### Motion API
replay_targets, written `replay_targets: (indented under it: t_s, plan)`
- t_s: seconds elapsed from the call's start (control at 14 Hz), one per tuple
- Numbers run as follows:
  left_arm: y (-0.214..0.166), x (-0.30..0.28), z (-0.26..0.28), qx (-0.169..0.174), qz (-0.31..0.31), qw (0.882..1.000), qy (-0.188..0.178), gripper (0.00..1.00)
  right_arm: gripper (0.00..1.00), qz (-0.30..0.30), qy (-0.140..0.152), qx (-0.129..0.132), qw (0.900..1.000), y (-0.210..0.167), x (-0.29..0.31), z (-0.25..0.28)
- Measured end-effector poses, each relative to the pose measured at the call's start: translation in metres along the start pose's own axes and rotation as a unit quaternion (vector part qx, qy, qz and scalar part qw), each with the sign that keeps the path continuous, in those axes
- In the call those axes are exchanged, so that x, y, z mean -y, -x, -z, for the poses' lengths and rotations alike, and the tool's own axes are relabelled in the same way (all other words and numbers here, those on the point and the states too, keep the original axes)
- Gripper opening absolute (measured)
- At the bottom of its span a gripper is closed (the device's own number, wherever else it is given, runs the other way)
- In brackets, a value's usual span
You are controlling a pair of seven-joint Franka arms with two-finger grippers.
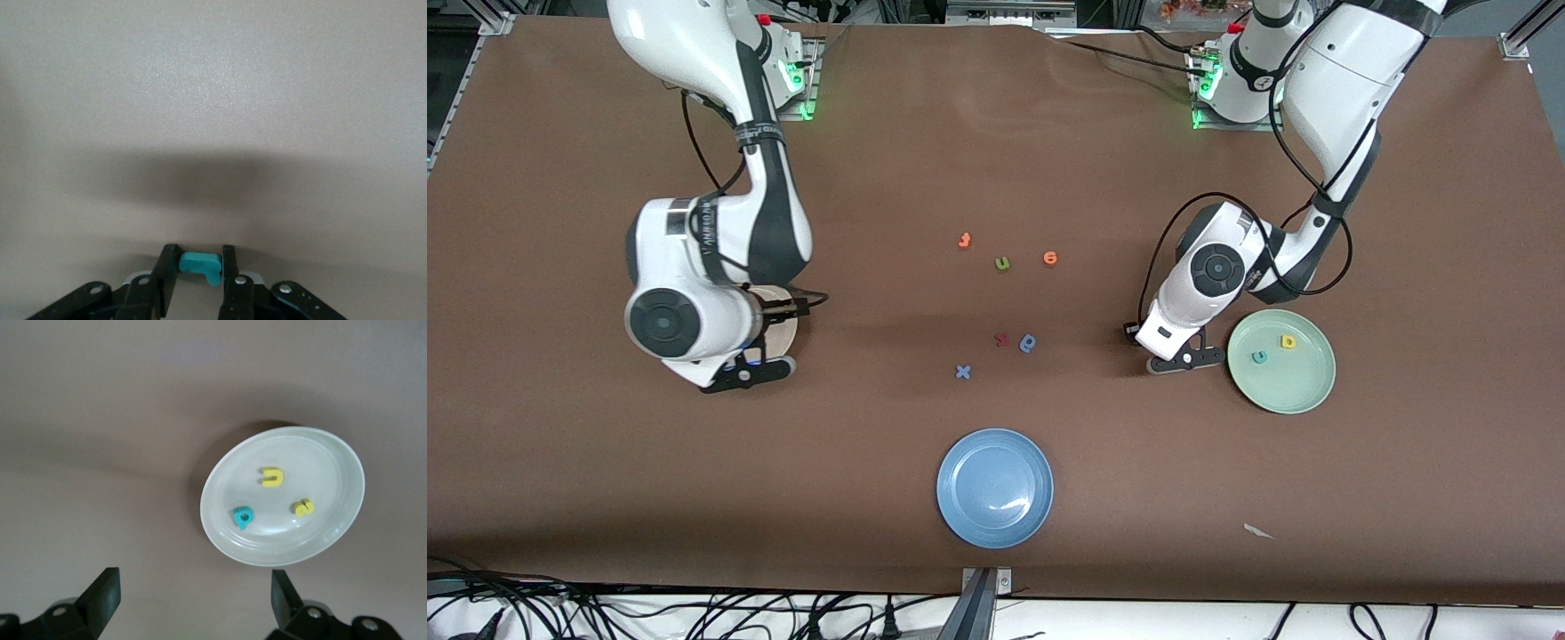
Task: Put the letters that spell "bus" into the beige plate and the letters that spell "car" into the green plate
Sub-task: 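Drop the 2 on the cream plate while the left gripper carries its letter, then lower the teal letter onto the green plate and open the left gripper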
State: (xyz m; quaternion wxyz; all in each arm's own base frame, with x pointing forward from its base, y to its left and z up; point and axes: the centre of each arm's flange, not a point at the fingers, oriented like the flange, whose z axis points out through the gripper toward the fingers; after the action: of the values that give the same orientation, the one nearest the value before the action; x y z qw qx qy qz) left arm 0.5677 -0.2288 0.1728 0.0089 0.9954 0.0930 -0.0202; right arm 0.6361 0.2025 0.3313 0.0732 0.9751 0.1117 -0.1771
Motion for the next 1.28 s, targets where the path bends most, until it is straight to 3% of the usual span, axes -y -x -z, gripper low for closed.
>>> replay_targets:
  t_s: [0.14, 0.21, 0.43, 0.57, 0.93, 1.21, 1.28]
  plan:
    - [0.0, 0.0, 0.0, 0.0, 0.002, 1.0, 0.0, 0.29, 1.0, -0.003, 0.015, -0.001, 1.0, 0.005, 0.005, 0.006]
    - [0.0, 0.0, 0.0, 0.0, 0.003, 1.0, 0.0, 0.29, 1.0, -0.008, 0.008, -0.009, 1.0, 0.008, -0.002, 0.014]
    - [-0.001, 0.0, 0.0, -0.001, 0.002, 1.0, -0.001, 0.29, 1.0, -0.041, -0.039, -0.075, 0.996, 0.029, -0.064, 0.032]
    - [-0.006, 0.004, 0.004, 0.003, 0.003, 1.0, -0.009, 0.29, 1.0, -0.073, -0.058, -0.108, 0.99, 0.065, -0.113, 0.052]
    - [-0.063, 0.062, 0.057, 0.06, -0.045, 0.995, -0.065, 0.29, 1.0, -0.102, -0.064, -0.121, 0.985, 0.164, -0.152, 0.146]
    - [-0.098, 0.156, 0.069, 0.077, -0.097, 0.991, -0.059, 0.29, 1.0, -0.116, -0.067, -0.13, 0.982, 0.191, -0.171, 0.197]
    - [-0.103, 0.176, 0.068, 0.079, -0.107, 0.989, -0.061, 0.34, 1.0, -0.12, -0.068, -0.139, 0.981, 0.192, -0.176, 0.204]
